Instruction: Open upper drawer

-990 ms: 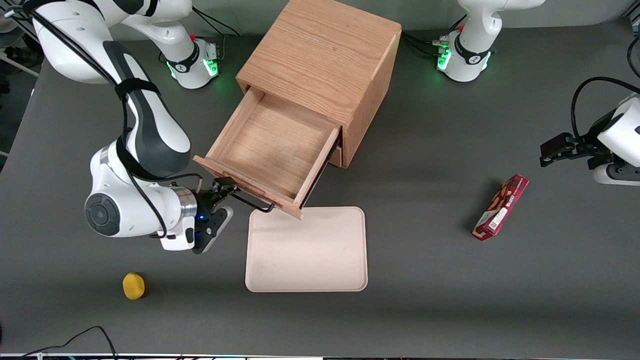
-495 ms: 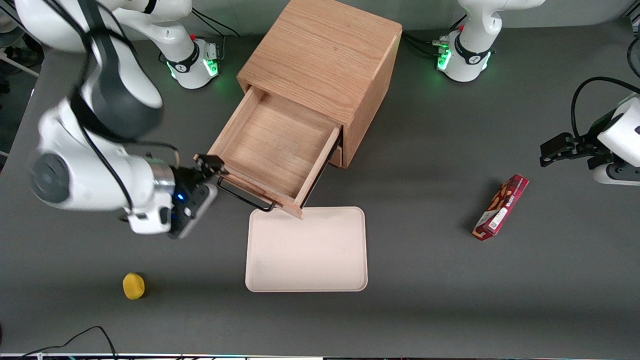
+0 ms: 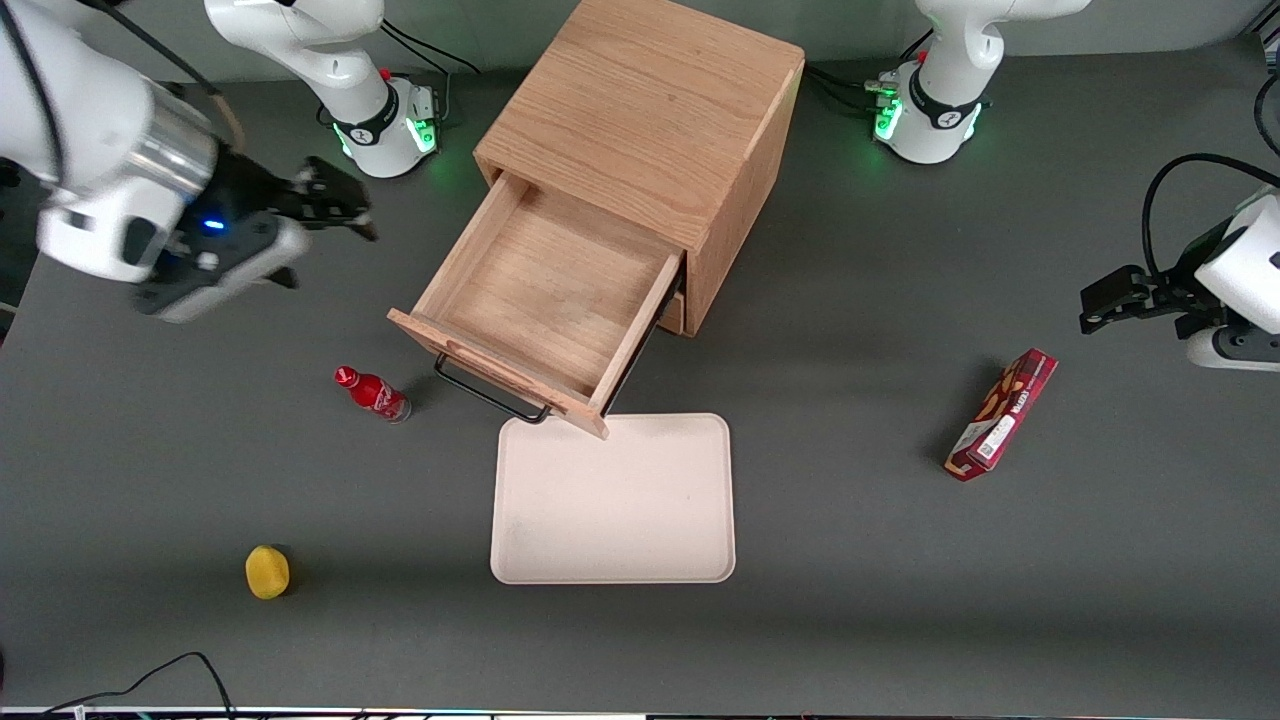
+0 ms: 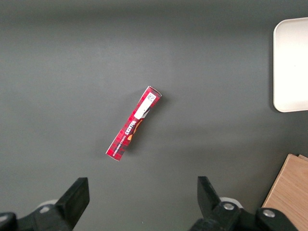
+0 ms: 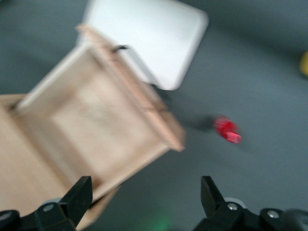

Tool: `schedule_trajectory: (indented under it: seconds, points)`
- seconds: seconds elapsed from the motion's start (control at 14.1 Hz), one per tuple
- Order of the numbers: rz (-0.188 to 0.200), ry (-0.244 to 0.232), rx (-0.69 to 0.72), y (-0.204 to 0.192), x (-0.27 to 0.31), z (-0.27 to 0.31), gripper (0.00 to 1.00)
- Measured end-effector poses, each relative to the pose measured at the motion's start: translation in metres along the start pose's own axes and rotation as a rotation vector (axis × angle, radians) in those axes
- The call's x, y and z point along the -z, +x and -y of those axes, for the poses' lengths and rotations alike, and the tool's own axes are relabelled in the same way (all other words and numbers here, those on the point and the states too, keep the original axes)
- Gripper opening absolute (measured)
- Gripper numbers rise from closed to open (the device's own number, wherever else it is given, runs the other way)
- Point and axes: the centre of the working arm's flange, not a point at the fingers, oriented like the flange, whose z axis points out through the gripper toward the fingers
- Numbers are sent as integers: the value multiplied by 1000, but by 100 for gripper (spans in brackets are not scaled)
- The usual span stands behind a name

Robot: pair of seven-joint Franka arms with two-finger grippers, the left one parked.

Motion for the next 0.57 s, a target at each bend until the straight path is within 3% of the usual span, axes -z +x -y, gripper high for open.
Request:
schedule_trajectory:
  seconds: [0.14, 0.35, 0.57]
  points:
    - [21, -44, -103, -13, 7, -20, 100]
    - [74, -51, -240, -34, -10, -64, 100]
    - [66, -42, -329, -48, -49, -103, 100]
